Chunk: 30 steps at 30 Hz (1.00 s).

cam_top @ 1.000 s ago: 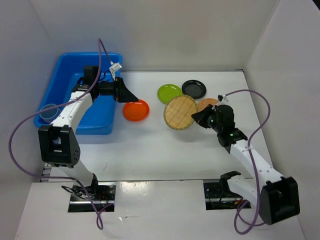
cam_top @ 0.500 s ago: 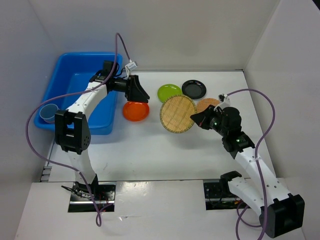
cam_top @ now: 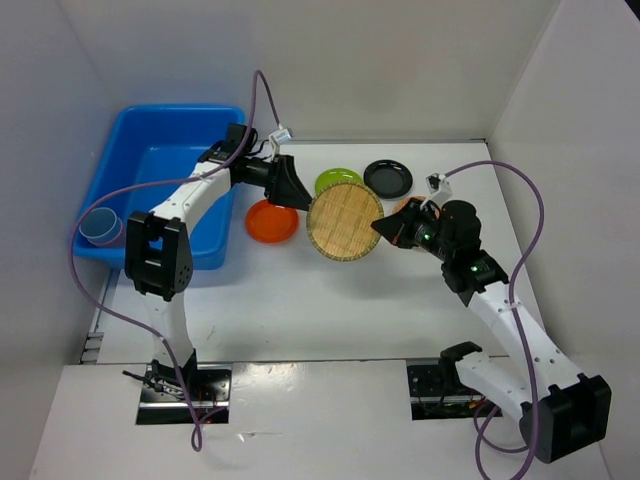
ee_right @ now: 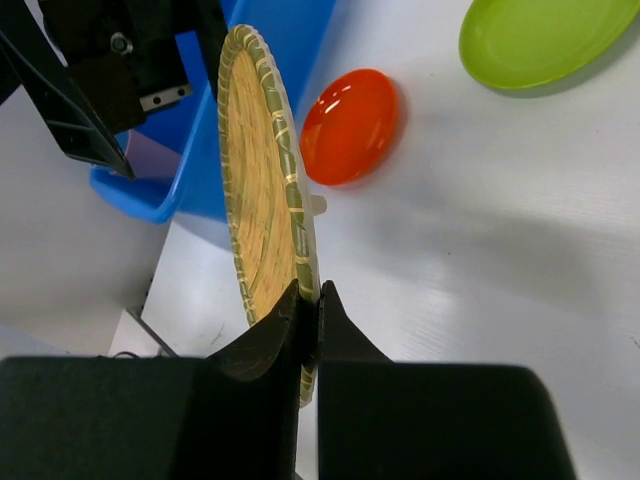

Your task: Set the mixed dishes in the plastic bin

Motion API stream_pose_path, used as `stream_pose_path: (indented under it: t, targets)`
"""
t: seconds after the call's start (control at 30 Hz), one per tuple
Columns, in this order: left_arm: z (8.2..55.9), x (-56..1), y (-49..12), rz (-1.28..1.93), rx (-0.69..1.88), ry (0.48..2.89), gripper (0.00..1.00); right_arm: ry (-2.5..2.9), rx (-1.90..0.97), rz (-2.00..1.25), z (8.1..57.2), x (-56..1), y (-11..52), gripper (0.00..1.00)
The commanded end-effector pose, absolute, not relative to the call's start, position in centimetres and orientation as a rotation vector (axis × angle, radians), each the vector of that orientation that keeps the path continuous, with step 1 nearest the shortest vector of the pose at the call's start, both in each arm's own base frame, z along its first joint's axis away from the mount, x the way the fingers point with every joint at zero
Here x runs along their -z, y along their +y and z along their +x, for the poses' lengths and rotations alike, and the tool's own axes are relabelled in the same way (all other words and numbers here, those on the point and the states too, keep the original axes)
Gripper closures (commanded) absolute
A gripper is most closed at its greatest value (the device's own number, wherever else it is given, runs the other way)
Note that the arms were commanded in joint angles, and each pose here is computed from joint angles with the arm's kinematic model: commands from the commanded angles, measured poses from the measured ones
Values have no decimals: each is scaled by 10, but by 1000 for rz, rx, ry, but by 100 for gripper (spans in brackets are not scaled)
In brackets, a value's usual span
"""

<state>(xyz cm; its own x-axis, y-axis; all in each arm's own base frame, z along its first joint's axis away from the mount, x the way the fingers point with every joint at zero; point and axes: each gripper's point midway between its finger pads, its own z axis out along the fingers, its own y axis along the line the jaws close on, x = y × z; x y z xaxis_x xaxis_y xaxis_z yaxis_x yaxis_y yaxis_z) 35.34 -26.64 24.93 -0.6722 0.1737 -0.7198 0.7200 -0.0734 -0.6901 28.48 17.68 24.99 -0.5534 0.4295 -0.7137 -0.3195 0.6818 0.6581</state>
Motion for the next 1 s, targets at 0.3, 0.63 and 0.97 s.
stream_pose_path:
  t: [0.3, 0.63, 0.97]
  targets:
    - [337, -255, -295, 1118, 1884, 1638, 27, 1792, -988, -25, 305, -295, 194, 100]
    - [345, -247, -301, 1088, 1840, 1723, 100, 1810, -951, -19, 318, -290, 196, 100]
    - [431, -294, -266, 705, 1494, 1912, 100, 1801, -755, 187, 341, -287, 162, 34]
